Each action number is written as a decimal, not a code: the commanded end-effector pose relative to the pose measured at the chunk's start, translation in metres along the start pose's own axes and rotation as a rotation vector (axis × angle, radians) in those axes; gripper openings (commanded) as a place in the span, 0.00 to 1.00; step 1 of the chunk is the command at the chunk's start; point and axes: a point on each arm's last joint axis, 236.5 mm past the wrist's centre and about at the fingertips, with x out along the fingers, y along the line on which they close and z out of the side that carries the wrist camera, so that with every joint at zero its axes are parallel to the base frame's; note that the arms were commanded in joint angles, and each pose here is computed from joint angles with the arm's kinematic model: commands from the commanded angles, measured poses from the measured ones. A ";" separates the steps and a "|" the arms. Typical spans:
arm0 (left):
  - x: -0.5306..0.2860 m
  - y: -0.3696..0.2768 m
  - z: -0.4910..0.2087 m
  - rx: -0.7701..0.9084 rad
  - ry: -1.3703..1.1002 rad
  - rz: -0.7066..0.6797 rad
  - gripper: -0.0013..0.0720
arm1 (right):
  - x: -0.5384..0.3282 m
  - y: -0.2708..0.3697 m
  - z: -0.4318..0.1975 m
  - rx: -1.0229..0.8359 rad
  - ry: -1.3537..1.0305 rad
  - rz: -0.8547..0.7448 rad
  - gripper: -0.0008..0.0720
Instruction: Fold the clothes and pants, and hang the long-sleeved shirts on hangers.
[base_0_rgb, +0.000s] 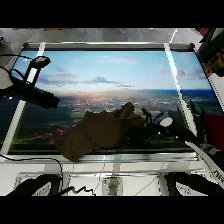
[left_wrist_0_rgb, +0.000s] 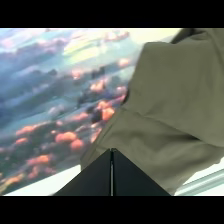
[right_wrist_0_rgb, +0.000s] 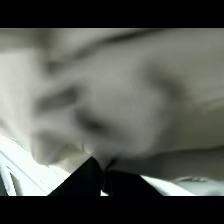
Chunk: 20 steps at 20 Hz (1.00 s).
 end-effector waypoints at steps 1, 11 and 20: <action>0.007 -0.003 0.001 -0.005 0.013 -0.024 0.03 | -0.037 0.046 0.057 -0.239 -0.133 -0.012 0.03; 0.015 0.013 -0.006 -0.004 0.050 0.035 0.62 | -0.228 0.022 0.201 -0.246 -0.572 -0.282 0.03; 0.147 0.014 -0.096 -0.117 0.369 -0.075 0.62 | -0.239 -0.042 0.180 -0.186 -0.476 -0.429 0.03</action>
